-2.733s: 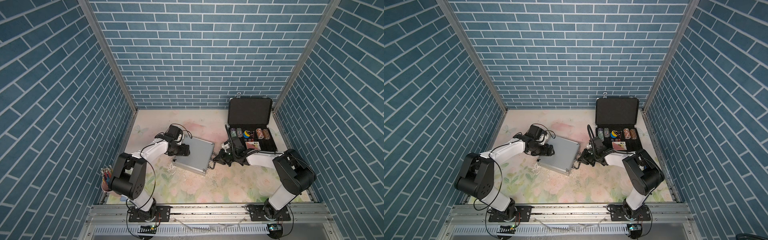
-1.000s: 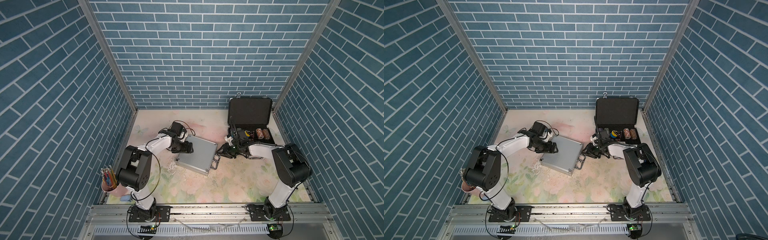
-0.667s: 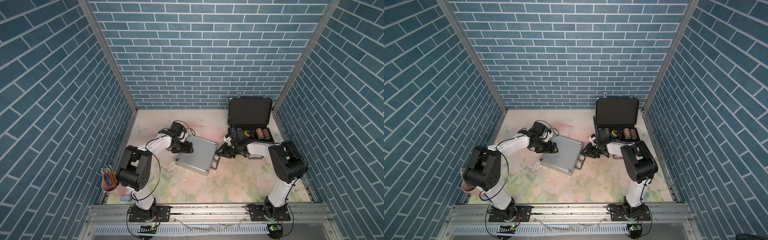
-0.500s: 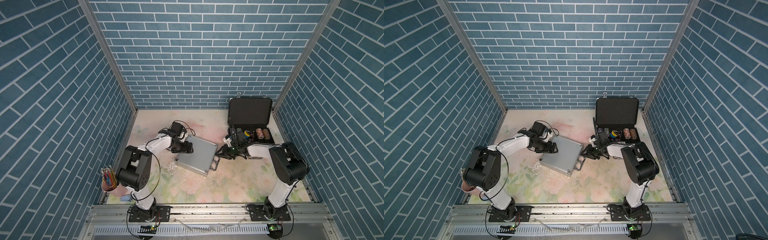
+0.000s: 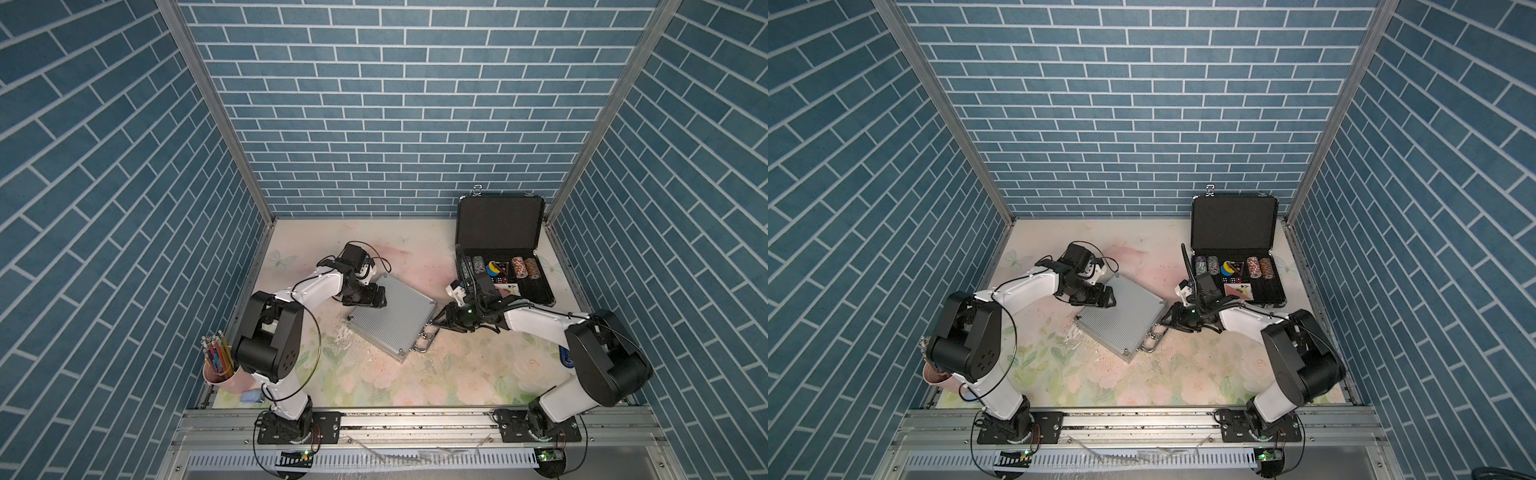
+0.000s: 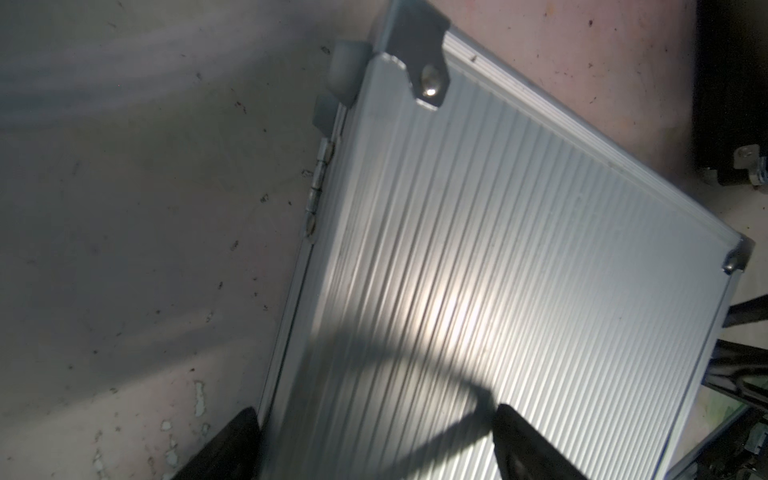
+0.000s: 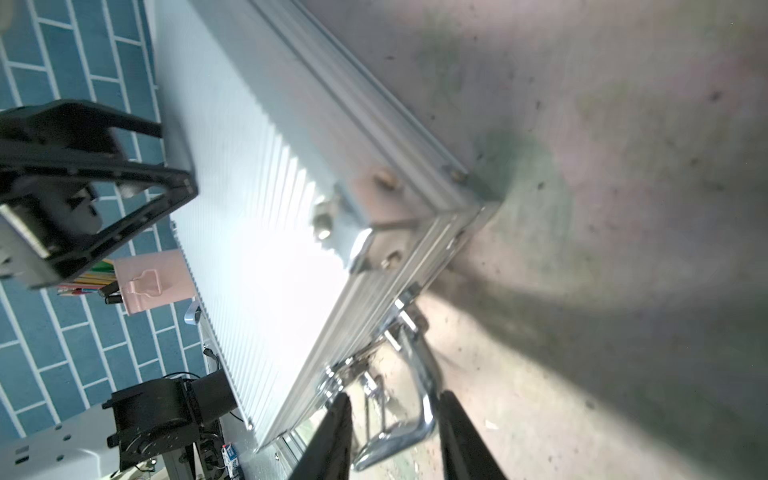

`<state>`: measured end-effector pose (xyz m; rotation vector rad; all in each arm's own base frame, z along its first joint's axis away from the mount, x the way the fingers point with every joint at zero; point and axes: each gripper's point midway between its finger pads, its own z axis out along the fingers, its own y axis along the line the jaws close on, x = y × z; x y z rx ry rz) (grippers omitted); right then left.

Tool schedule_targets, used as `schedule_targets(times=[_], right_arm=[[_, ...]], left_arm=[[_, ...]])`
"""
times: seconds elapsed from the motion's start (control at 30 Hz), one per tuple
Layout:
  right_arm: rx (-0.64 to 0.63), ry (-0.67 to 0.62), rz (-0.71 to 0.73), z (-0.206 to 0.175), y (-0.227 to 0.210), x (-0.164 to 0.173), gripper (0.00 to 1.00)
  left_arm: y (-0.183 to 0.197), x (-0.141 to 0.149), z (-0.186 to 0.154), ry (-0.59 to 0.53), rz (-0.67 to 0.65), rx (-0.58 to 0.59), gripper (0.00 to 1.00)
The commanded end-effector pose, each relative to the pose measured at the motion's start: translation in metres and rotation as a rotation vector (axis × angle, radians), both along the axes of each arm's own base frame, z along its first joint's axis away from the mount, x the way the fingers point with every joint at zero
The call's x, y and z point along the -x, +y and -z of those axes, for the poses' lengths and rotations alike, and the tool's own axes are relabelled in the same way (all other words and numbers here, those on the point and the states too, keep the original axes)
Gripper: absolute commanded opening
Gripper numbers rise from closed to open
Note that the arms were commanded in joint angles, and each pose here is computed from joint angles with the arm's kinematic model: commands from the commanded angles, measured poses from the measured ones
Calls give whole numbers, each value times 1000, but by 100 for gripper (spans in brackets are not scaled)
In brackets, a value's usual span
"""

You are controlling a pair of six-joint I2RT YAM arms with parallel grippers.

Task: Close the poker set cases
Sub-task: Adjust the poker set case at the center of the board, then fasten the fastener on the poker set case.

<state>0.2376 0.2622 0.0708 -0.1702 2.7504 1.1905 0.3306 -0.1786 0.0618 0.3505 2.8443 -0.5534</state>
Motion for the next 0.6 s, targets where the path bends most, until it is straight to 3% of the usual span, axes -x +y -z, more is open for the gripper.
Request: schedule_targets(times=[0.0,0.57], right_arm=[[44,-34,-69,1,-7,14,41],[-48,-75,-237,18,27,25,37]], left_arm=[[16,33,39,140,15,-103,87],[16,37,41,146,8,-98,87]])
